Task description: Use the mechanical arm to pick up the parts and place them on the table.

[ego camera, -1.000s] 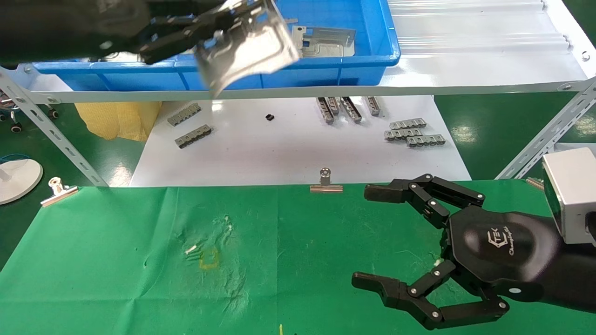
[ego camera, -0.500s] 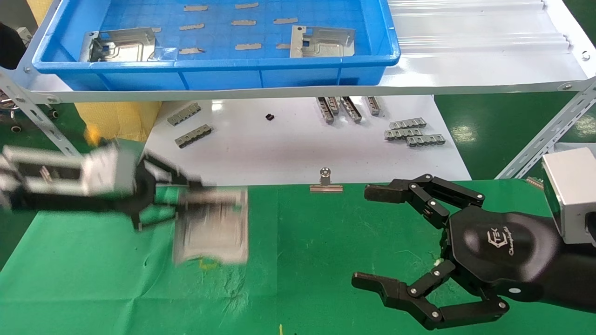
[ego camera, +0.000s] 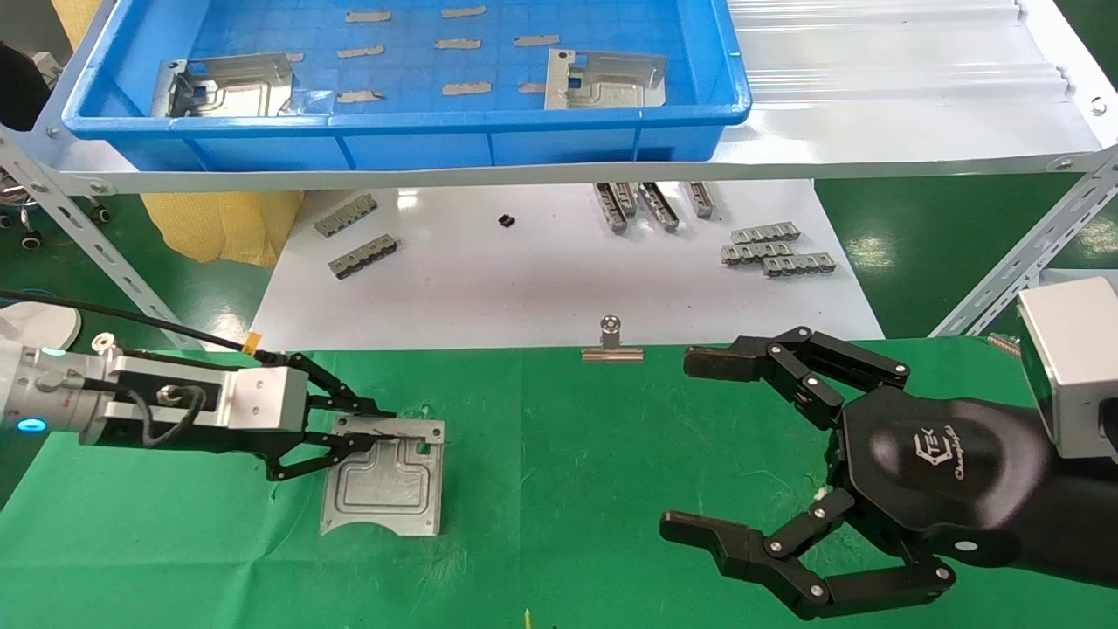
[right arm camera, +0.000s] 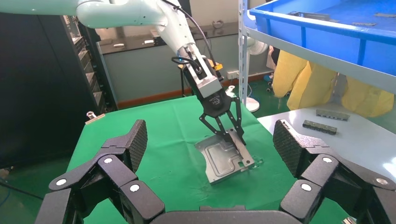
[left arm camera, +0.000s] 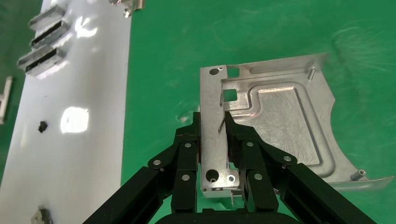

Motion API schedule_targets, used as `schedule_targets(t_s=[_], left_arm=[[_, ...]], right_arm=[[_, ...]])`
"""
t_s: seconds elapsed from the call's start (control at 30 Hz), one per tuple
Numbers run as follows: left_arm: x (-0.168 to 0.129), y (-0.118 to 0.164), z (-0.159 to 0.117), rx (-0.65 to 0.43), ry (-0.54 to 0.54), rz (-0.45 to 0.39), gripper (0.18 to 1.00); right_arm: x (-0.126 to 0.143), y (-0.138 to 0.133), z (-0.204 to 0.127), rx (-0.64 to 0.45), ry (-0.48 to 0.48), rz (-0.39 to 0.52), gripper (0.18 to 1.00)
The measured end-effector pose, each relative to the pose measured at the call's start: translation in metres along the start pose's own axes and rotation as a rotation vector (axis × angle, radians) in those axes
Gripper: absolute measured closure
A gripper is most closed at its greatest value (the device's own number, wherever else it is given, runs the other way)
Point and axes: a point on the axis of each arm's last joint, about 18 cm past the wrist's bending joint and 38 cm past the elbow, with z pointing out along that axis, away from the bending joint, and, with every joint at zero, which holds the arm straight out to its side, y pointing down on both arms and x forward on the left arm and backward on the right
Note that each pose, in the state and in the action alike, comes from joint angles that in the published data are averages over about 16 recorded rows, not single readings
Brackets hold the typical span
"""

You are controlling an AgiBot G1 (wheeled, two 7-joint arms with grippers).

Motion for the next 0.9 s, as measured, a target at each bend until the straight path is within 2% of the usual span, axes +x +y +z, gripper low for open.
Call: schedule_targets(t_s=[0.27,0.47,0.73,0.9], left_arm=[[0.001,-0.001,0.001,0.030,-0.016,-0.043,0.892],[-0.001,-0.009,-0.005,0.103,-0.048,-0.129,0.846],[-0.006,-0.020,-0.012,0.215,-0.102,-0.276,0.727],[-0.008,-0.021,-0.014,0.248,-0.122,-0.329,0.632]], right_arm=[[0.000,0.000,0.000,0.000,0.000,0.000,0.179],[0.000,0.000,0.000,0.000,0.000,0.000,0.179],[0.000,0.000,0.000,0.000,0.000,0.000,0.179],[0.000,0.000,0.000,0.000,0.000,0.000,0.179]])
